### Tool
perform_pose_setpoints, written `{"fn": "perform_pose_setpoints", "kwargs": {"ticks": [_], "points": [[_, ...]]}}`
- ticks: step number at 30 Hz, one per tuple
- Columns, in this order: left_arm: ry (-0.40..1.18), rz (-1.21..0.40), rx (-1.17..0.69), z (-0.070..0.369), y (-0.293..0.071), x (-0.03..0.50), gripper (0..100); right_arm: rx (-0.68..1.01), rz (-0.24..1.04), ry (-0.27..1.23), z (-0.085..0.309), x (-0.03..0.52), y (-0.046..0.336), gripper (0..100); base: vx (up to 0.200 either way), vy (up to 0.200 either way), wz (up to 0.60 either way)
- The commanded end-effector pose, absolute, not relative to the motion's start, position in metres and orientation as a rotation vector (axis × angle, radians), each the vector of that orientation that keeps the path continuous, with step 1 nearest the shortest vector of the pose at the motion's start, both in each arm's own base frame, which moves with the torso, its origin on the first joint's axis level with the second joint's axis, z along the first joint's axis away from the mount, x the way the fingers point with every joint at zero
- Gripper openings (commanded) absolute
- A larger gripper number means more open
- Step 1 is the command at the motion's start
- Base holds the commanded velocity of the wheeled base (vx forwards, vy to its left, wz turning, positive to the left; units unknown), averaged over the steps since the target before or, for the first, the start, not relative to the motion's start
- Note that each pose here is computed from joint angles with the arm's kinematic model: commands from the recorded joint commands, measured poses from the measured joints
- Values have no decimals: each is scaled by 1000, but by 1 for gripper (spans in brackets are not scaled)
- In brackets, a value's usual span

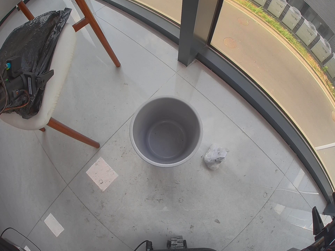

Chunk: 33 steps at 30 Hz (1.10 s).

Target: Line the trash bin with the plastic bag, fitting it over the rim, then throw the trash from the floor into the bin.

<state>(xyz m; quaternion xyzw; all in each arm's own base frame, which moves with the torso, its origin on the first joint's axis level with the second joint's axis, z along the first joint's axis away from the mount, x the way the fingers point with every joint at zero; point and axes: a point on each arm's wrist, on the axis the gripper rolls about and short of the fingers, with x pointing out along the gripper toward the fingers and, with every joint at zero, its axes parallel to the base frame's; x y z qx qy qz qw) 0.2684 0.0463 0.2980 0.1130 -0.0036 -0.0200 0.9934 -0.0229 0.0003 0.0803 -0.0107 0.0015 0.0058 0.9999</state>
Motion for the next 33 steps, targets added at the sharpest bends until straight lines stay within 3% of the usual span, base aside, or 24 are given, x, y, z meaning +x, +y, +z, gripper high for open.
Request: {"fn": "perform_pose_setpoints", "kwargs": {"ticks": [1,7,8,18,26,33], "points": [[28,-37,219,286,50,280,100,-21,12,4,75,-23,0,100,0,0,0],[58,-38,215,277,52,283,100,-21,11,4,75,-23,0,100,0,0,0],[61,-38,216,276,52,283,0,-21,11,4,75,-23,0,100,0,0,0],[70,-34,203,266,51,275,0,-20,11,4,75,-23,0,100,0,0,0],[3,-43,135,282,49,236,0,-21,11,3,75,-23,0,100,0,0,0],[-117,-123,-138,309,48,179,0,-21,11,4,75,-23,0,100,0,0,0]]}}
